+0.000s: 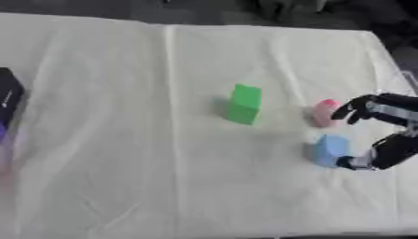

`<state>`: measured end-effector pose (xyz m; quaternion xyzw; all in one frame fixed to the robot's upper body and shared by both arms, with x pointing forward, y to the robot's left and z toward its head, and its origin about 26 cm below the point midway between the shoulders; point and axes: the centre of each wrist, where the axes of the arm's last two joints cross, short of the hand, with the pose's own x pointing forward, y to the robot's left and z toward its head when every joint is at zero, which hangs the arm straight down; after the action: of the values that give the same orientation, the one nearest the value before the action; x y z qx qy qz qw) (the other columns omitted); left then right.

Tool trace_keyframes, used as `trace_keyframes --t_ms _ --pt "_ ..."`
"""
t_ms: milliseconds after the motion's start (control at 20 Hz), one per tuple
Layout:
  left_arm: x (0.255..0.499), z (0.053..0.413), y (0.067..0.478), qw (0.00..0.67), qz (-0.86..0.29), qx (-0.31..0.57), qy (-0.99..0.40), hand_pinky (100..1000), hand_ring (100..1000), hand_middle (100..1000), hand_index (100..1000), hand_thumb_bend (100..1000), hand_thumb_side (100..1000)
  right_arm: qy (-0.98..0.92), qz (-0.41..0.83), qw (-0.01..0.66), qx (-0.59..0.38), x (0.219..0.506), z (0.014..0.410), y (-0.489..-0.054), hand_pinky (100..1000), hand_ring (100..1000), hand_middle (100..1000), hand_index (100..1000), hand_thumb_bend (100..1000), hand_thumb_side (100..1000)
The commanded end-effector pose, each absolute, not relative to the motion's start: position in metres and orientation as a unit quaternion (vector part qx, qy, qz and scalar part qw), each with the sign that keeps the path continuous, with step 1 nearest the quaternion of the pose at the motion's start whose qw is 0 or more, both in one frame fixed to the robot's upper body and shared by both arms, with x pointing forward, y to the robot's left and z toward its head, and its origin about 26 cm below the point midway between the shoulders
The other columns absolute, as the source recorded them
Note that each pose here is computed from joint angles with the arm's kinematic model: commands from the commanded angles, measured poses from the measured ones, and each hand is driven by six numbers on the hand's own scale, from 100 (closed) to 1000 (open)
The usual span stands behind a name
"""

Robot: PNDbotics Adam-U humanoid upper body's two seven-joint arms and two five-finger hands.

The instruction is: Pick up the objects with one hand, pass them to the other hand, and then place them into the box on the other side of the table.

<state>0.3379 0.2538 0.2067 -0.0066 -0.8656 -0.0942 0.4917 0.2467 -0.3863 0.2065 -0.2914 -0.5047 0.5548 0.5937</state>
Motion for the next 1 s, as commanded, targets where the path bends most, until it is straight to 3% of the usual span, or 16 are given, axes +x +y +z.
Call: trace_keyframes --t_ms 50,1000 --pt "0.337 0.216 0.253 0.477 -0.100 -0.007 -0.873 927 1000 900 819 447 580 -0.505 0.548 0.588 -0.316 0.246 0.208 -0.385 888 823 832 843 502 247" --pt "0.338 0.221 0.247 0.469 -0.105 -0.017 -0.877 928 1000 900 816 445 582 -0.488 0.485 0.617 -0.382 0.244 0.195 -0.382 900 856 844 856 519 179"
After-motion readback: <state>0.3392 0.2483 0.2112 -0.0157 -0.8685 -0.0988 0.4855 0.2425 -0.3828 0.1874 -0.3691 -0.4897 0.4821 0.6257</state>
